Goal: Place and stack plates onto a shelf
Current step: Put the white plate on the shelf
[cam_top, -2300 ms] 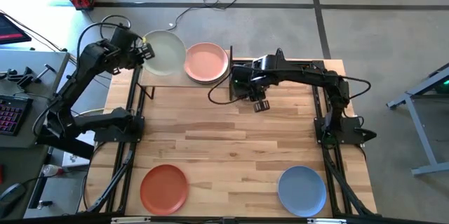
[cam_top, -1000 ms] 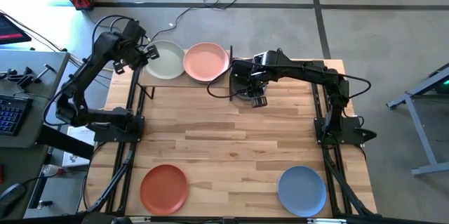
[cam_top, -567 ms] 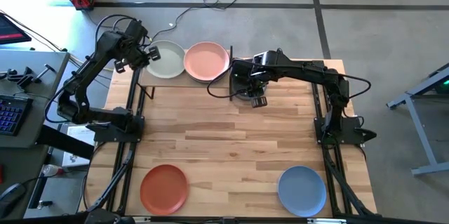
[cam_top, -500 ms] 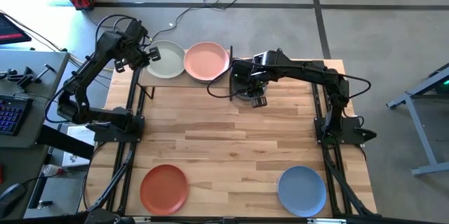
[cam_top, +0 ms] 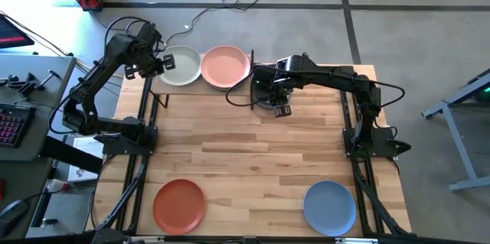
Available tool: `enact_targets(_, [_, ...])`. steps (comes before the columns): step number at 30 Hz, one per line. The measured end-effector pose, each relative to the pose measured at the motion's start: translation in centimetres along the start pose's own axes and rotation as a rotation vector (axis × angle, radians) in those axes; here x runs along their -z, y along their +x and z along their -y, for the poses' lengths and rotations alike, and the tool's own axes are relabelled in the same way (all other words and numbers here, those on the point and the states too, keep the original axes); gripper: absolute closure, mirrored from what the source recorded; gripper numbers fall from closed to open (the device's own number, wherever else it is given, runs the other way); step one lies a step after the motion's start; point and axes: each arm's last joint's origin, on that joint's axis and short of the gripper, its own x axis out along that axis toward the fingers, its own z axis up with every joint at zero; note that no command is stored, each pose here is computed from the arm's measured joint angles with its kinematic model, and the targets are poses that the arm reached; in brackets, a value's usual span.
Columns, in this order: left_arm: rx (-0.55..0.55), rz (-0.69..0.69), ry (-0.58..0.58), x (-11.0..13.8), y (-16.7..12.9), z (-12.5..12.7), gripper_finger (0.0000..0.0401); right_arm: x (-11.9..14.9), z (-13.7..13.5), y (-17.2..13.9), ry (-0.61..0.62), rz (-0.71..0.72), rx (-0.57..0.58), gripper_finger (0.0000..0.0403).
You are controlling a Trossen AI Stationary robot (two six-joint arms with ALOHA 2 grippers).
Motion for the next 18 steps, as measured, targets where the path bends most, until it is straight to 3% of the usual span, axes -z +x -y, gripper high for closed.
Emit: enact_targets(18, [0.0,-0.084,0.038,0.86,-0.33,-0.52,0.0316,-0.02,-0.04,-0.01,0.0,0.0,0.0,0.0284])
